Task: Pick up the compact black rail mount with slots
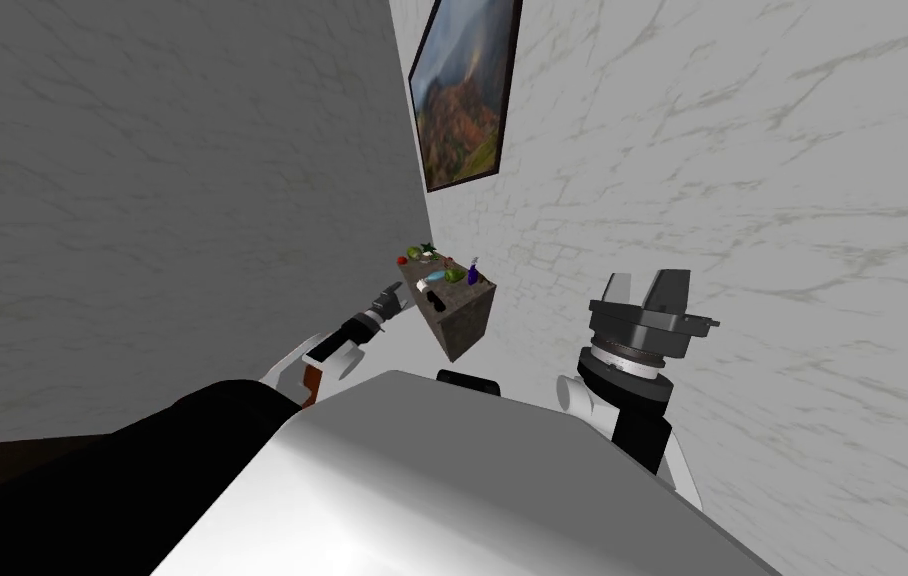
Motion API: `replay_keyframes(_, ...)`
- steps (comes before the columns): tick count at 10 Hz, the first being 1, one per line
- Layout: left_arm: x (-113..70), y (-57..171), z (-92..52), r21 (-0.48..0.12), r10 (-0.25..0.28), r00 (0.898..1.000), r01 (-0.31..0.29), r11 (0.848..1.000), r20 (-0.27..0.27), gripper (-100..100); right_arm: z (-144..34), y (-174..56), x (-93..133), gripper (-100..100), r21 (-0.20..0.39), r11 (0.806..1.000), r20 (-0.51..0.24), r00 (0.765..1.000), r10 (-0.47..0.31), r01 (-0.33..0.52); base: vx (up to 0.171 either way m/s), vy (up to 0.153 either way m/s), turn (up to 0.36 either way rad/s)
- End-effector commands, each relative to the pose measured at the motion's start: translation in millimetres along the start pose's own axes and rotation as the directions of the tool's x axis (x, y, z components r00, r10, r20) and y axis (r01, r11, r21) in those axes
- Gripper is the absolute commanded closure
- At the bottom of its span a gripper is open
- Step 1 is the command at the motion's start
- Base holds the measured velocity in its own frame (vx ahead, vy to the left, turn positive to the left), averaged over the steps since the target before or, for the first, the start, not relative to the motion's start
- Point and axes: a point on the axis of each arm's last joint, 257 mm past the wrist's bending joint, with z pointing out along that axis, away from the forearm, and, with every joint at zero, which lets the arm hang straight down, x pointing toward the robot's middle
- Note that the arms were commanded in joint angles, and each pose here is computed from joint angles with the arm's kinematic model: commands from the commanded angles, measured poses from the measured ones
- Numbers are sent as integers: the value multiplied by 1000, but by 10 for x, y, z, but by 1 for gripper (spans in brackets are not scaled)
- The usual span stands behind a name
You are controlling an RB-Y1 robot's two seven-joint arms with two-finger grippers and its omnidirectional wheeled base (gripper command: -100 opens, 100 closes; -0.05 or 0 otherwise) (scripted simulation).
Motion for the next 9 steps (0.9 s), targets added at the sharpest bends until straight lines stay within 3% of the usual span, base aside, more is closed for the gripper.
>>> replay_keyframes(1,-35,122,-3,-53,-1,1000,1,999,9,-100,0,0,0,0,0,1000,0,1000,0,0,-20,42,-162)
replay_keyframes(5,-134,470,-68,-203,5,1000,-1,979,22,-100,0,0,0,0,0,1000,0,1000,0,0,-20,43,-200)
replay_keyframes(9,-245,814,-186,-347,18,999,-3,938,38,-100,0,0,0,0,0,1000,0,1000,0,0,-3,29,-190)
